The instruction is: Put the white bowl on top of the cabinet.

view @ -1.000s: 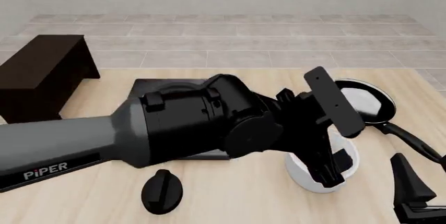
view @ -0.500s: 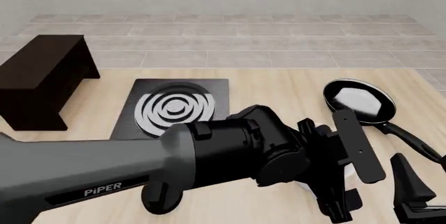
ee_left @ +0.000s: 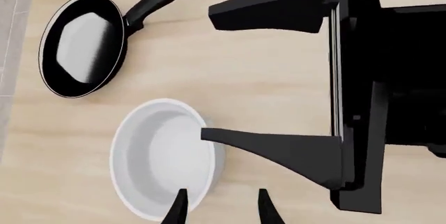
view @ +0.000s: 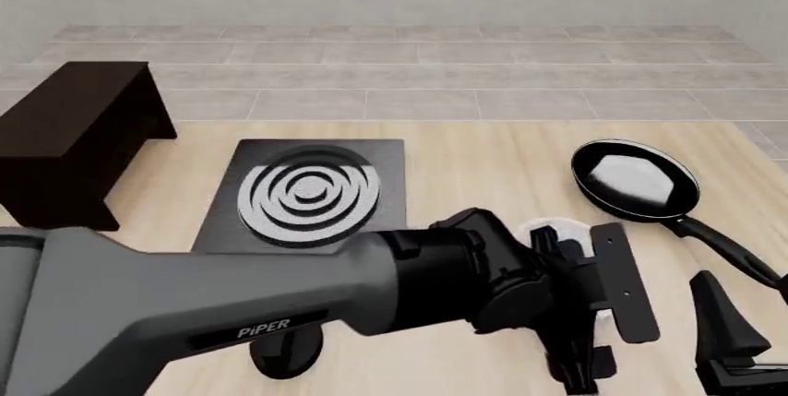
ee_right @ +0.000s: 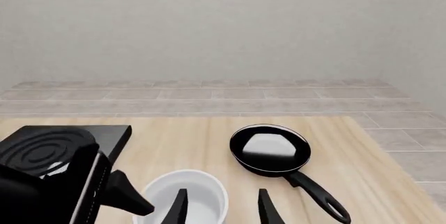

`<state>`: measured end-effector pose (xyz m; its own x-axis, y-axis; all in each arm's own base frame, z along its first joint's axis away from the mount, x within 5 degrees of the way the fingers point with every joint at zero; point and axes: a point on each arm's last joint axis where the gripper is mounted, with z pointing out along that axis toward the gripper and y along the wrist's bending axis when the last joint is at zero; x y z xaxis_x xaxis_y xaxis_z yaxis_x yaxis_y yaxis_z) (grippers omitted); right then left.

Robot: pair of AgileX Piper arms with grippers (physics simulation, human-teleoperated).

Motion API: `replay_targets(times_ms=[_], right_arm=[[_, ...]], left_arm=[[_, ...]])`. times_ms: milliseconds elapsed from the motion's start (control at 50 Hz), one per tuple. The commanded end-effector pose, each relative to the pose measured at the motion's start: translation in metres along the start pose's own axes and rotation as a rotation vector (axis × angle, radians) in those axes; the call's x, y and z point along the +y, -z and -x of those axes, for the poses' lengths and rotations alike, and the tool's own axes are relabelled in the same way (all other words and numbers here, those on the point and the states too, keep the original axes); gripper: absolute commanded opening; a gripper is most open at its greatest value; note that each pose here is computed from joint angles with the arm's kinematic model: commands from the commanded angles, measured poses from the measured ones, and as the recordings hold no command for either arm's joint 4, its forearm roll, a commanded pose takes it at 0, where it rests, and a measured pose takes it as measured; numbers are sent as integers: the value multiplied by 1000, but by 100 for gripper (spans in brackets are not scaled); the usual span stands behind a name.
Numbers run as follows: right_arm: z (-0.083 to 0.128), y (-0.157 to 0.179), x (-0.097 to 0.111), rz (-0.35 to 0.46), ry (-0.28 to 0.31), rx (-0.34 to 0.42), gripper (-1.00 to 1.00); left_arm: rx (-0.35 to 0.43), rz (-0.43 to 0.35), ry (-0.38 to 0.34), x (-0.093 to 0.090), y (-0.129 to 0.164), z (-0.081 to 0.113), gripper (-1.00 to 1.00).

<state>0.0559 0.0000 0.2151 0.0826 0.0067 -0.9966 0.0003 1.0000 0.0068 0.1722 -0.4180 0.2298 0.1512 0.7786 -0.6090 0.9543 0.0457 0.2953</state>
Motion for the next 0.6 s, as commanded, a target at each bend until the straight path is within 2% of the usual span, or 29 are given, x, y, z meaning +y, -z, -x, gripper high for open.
replay_targets(times_ms=[20, 160, 260, 440, 500, 540, 600], right_arm=[[0, 0, 0, 0, 0, 0, 100], [0, 0, 0, 0, 1, 0, 100], [-1, 0, 0, 0, 0, 0, 100], [-1, 0, 0, 0, 0, 0, 100], [0, 0, 0, 0, 0, 0, 100], [1, 0, 0, 0, -1, 1, 100], [2, 0, 0, 0, -1, 0, 100]], left_arm=[[5, 13, -45, 6, -13, -10, 100], [19, 20, -51, 12, -20, -16, 100], [31, 9, -72, 8, -25, -19, 100], [48, 22, -64, 19, -34, -29, 100], [53, 19, -65, 18, -38, -32, 100], [59, 17, -106, 16, -41, -39, 100], [73, 1, -96, 11, -43, -38, 100]])
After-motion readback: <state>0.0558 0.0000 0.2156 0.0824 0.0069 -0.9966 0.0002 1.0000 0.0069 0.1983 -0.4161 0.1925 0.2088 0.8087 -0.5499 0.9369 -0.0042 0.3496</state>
